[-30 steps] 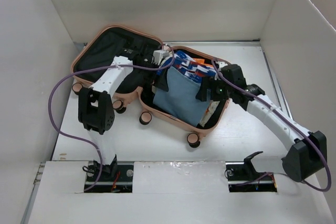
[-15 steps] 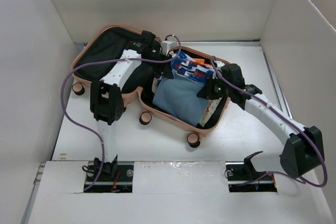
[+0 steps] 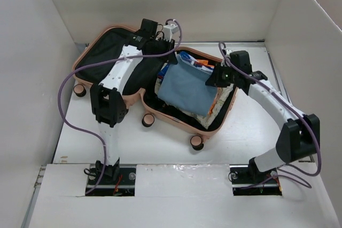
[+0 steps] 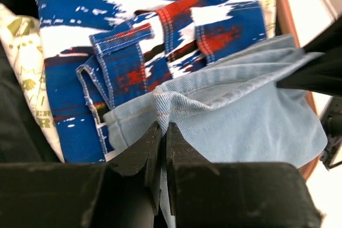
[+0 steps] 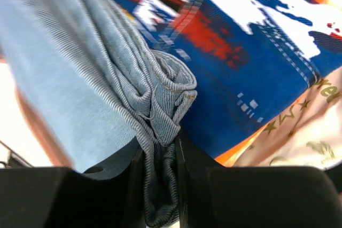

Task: Pack the luggage

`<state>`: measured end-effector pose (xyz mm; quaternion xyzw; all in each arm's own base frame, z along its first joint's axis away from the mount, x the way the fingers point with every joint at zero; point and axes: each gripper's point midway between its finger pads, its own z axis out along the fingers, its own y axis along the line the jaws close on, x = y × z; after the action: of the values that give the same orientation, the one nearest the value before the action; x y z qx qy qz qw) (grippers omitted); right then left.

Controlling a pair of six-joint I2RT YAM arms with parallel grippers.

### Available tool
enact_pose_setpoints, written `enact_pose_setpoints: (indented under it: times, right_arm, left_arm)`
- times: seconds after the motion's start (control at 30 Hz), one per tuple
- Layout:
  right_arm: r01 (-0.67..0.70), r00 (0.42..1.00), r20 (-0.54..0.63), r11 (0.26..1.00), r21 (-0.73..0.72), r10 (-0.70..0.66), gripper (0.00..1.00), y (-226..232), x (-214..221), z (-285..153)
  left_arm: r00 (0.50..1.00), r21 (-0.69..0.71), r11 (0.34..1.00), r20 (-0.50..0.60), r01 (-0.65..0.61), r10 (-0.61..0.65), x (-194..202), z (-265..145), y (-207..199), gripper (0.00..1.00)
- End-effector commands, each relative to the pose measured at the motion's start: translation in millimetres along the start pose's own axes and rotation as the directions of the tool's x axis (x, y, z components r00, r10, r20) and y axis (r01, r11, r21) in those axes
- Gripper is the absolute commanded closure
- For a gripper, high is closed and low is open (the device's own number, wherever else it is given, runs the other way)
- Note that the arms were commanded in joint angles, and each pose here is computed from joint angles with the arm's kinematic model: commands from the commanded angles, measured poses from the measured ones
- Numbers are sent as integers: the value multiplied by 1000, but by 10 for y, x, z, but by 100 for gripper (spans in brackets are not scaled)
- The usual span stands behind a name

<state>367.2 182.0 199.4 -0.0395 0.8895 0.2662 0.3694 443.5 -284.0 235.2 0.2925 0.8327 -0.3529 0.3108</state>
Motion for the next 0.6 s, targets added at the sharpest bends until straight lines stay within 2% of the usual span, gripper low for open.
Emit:
enact_pose_setpoints:
  times: [0.0, 0.1, 0.17, 0.2, 0.23, 0.27, 0.37, 0.47, 0.57]
  right_arm:
    - [24, 999, 22, 997, 78, -25, 100, -283, -149, 147]
    - [2, 1000, -3, 995, 102, -2, 98, -454, -79, 291]
    - [5, 1000, -6, 993, 120, -4, 85, -530, -73, 310]
    - [5, 1000, -4, 992, 129, -4, 76, -545, -77, 309]
    - [17, 1000, 3, 989, 147, -18, 54, -566, -96, 269]
    - [17, 1000, 4, 987, 162, -18, 43, -580, -120, 249]
    - [51, 998, 22, 965, 259, -59, 21, -680, -220, 42]
    - [89, 994, 34, 930, 357, -108, 13, -775, -398, -149]
    - [144, 985, 33, 911, 387, -170, 12, -715, -537, -335]
  left_arm:
    - [1000, -108, 994, 6, 4, -4, -2, -29, 249, 100]
    - [998, -155, 987, -44, 34, -42, 194, 142, 466, 100]
    - [996, -175, 983, -63, 58, -70, 280, 222, 559, 98]
    - [995, -195, 978, -61, 68, -82, 278, 242, 608, 92]
    - [995, -196, 978, -63, 69, -83, 294, 286, 642, 89]
    - [995, -206, 976, -63, 68, -83, 296, 283, 660, 86]
    - [998, -256, 965, -24, 55, -64, 180, 265, 752, 79]
    - [999, -273, 962, -18, 24, -30, 108, 281, 698, 72]
    - [1000, -267, 964, -15, 15, -20, 80, 277, 632, 60]
